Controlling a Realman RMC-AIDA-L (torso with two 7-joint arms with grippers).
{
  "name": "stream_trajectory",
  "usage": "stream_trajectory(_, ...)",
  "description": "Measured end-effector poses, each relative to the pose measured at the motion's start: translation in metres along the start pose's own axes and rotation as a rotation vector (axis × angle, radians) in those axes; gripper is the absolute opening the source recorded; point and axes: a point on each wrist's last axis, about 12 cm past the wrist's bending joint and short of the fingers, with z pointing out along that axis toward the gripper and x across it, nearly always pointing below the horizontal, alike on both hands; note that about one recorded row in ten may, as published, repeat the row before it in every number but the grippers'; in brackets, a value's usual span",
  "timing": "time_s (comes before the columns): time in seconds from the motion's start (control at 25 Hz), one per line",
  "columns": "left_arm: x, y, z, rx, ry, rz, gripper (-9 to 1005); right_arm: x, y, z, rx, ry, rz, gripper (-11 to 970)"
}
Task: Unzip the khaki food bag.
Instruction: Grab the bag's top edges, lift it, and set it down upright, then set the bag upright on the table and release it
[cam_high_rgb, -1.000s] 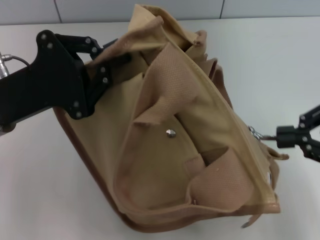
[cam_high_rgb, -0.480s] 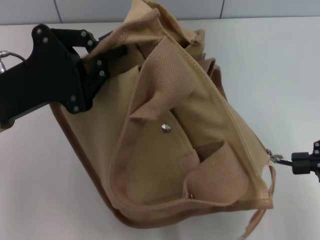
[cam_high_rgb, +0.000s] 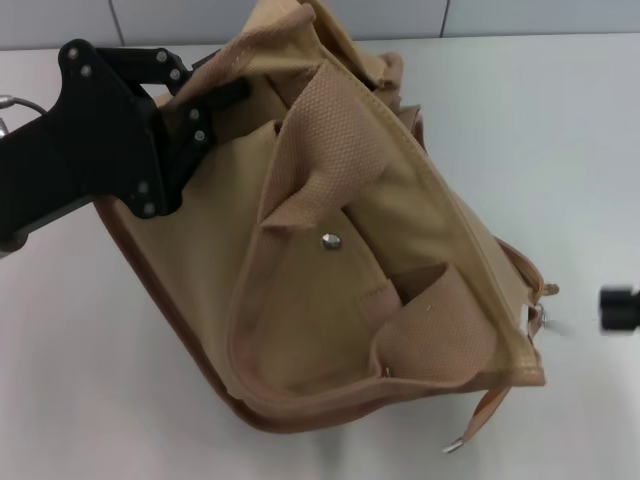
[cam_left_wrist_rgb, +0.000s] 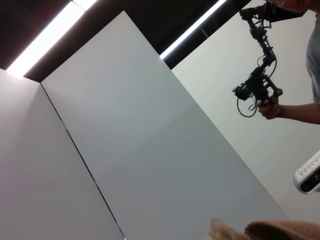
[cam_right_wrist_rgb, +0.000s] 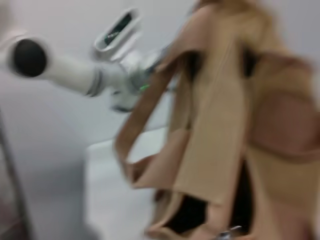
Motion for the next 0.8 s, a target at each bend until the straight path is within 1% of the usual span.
stream_trajectory(0.04, 0.0, 0.0, 0.0, 0.0, 0.0, 0.0, 67, 0.0, 0.0, 0.0, 0.0, 0.0, 0.0, 36)
stream_trajectory(0.08, 0.0, 0.0, 0.0, 0.0, -0.001, 0.0, 67, 0.008, 0.0, -0.011, 0.087, -0.047, -0.011, 62)
stream_trajectory(0.12, 0.0, 0.0, 0.0, -0.001, -0.001, 0.001, 67, 0.008, 0.0, -0.011, 0.087, -0.047, -0.011, 87)
stream_trajectory(0.2, 0.0, 0.001, 0.0, -0.009, -0.002, 0.002, 67, 0.021, 0.0, -0.019, 0.141, -0.05, -0.014, 138)
stream_trajectory(0.24, 0.0, 0.001, 0.0, -0.009, -0.002, 0.002, 68, 0.021, 0.0, -0.019, 0.141, -0.05, -0.014, 164)
stream_trajectory(0.28, 0.0, 0.001, 0.0, -0.01, -0.003, 0.002, 68, 0.029, -0.002, -0.02, 0.148, -0.028, -0.005, 189)
stream_trajectory(0.36, 0.0, 0.001, 0.0, -0.01, -0.005, 0.002, 68, 0.032, -0.003, -0.017, 0.145, -0.017, 0.001, 235)
stream_trajectory(0.4, -0.001, 0.001, 0.001, -0.013, -0.008, 0.003, 68, 0.036, -0.009, -0.008, 0.129, 0.004, 0.013, 258)
stream_trajectory(0.44, -0.001, 0.001, 0.001, -0.013, -0.008, 0.003, 68, 0.036, -0.009, -0.008, 0.129, 0.004, 0.013, 281)
stream_trajectory(0.48, -0.001, 0.001, 0.001, -0.015, -0.009, 0.004, 68, 0.04, -0.015, 0.005, 0.105, 0.021, 0.028, 304)
stream_trajectory(0.52, -0.001, 0.001, 0.0, -0.018, -0.01, 0.002, 68, 0.04, -0.015, 0.005, 0.105, 0.021, 0.028, 328)
stream_trajectory(0.6, 0.0, -0.001, 0.0, -0.025, -0.014, -0.004, 68, 0.042, -0.02, 0.019, 0.085, 0.03, 0.031, 374)
stream_trajectory(0.64, 0.0, -0.001, 0.0, -0.025, -0.014, -0.004, 68, 0.042, -0.023, 0.026, 0.073, 0.034, 0.027, 397)
stream_trajectory(0.68, 0.0, -0.001, -0.001, -0.028, -0.016, -0.006, 68, 0.039, -0.027, 0.039, 0.039, 0.032, 0.017, 420)
stream_trajectory(0.72, 0.0, -0.001, -0.001, -0.031, -0.018, -0.005, 68, 0.039, -0.027, 0.039, 0.039, 0.032, 0.017, 467)
stream_trajectory(0.8, 0.0, 0.0, -0.001, -0.035, -0.02, -0.007, 68, 0.034, -0.034, 0.053, 0.004, 0.017, -0.009, 560)
